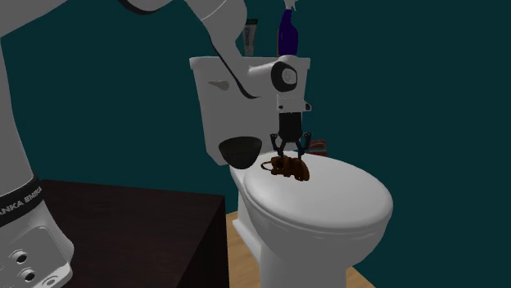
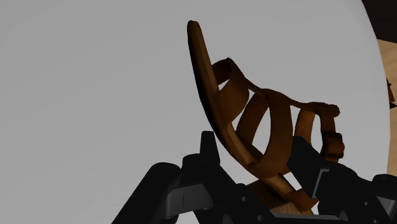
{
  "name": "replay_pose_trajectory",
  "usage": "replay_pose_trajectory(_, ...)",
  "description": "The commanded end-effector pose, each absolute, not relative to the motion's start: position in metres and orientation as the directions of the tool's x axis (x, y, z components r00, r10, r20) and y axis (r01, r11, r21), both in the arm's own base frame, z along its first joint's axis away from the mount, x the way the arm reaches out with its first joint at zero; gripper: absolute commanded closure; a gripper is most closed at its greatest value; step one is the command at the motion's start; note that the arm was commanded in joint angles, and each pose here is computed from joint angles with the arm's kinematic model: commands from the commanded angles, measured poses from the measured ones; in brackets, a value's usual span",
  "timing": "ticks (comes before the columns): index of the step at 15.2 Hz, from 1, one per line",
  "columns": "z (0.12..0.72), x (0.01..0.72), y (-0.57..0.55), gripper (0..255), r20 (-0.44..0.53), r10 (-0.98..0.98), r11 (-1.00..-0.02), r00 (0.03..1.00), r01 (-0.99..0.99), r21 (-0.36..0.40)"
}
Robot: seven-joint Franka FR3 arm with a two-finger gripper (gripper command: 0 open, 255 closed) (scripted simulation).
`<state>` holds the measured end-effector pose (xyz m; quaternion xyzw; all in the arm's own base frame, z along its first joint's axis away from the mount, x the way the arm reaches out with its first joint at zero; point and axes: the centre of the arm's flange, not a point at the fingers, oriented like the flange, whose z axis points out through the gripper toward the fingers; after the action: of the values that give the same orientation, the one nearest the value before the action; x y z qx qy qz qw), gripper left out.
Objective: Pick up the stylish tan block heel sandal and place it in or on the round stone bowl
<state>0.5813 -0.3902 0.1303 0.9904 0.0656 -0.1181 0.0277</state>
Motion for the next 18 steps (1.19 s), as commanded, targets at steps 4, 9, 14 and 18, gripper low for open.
replay_pose_trajectory(4, 0.143, 0.580, -0.392, 255, -0.244, 0.122, -0.990, 0.962, 0.134, 0.036)
replay_pose_trajectory(9, 0.169, 0.580, -0.392, 255, -0.244, 0.122, -0.990, 0.962, 0.134, 0.036)
replay_pose_trajectory(14, 0.196, 0.580, -0.392, 255, -0.244, 0.122, -0.990, 0.962, 0.134, 0.036)
replay_pose_trajectory(18, 0.217, 0.580, -0.392, 255, -0.244, 0.122, -0.990, 0.962, 0.134, 0.036)
